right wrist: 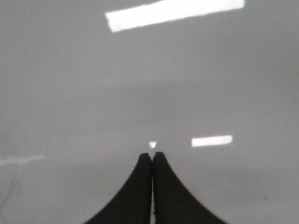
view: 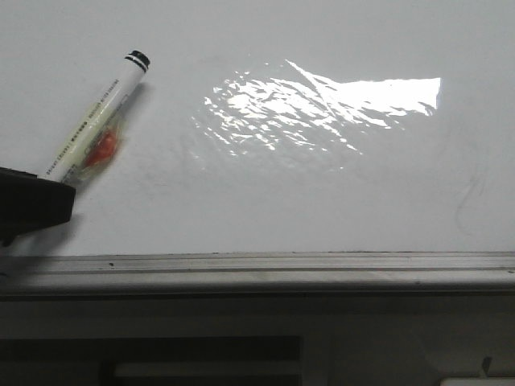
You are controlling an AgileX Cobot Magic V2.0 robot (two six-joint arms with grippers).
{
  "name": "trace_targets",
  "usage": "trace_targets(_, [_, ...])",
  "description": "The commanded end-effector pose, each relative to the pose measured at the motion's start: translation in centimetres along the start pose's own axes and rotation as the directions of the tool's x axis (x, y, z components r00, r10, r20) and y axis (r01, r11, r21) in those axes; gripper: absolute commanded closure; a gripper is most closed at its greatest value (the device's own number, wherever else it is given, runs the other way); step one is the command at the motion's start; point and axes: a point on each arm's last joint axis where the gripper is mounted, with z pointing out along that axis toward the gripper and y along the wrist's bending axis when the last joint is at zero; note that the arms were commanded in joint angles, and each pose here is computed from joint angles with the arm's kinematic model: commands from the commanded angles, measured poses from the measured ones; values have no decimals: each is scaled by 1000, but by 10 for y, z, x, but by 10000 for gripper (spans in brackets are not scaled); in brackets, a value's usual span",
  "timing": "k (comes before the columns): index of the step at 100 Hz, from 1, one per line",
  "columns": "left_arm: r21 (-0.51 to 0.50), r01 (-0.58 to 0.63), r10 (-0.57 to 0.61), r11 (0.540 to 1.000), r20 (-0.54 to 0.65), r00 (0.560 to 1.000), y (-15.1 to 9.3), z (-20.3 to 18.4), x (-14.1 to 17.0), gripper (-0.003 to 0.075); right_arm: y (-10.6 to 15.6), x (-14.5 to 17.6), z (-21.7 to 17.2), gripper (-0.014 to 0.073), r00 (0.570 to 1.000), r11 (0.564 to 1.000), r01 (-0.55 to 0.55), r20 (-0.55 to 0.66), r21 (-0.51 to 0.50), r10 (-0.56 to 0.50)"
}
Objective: Write number 9 on whiteboard
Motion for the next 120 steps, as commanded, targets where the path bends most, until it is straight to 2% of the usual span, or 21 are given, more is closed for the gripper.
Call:
trace_targets(1, [9, 12, -12, 1000, 103, 995, -2, 1, -16, 741, 10, -15, 2, 656, 998, 993, 64, 14, -100, -63])
trace_targets(13, [21, -19, 16, 1000, 112, 994, -3, 1, -17, 741, 26, -21, 7, 656, 978, 945, 191, -35, -264, -207])
trace_targets(26, [85, -138, 121, 987, 181, 976, -13, -3, -23, 741, 48, -34, 7, 643, 959, 878, 215, -78, -428, -273])
trace_targets(33, [136, -225, 188, 965, 244, 951, -22, -6, -26, 741, 61, -43, 6, 567, 949, 832, 222, -81, -509, -303])
trace_targets(42, [193, -334, 271, 923, 292, 917, -32, -8, -27, 741, 80, -56, 3, 361, 940, 756, 235, -53, -611, -336])
trace_targets(50, [222, -384, 311, 896, 303, 901, -37, -9, -26, 741, 97, -66, 0, 230, 933, 688, 245, -28, -683, -360])
trace_targets(55, [234, -408, 330, 882, 309, 892, -39, -10, -25, 741, 108, -72, -3, 199, 929, 645, 250, -9, -722, -370])
trace_targets(65, [253, -461, 373, 850, 329, 868, -42, -11, -24, 741, 132, -81, -4, 213, 924, 574, 257, 24, -778, -382])
trace_targets(75, [264, -493, 389, 829, 362, 847, -45, -12, -25, 741, 149, -86, 1, 217, 921, 550, 257, 30, -795, -388])
trace_targets(92, [267, -501, 388, 824, 379, 840, -46, -13, -26, 741, 170, -93, 13, 217, 915, 551, 249, 7, -796, -403])
trace_targets(108, [280, -542, 422, 792, 390, 818, -49, -14, -24, 741, 186, -92, 24, 217, 908, 553, 231, -28, -800, -419])
trace_targets(120, [281, -546, 425, 790, 391, 816, -49, -14, -24, 741, 195, -92, 29, 219, 904, 557, 211, -56, -803, -423])
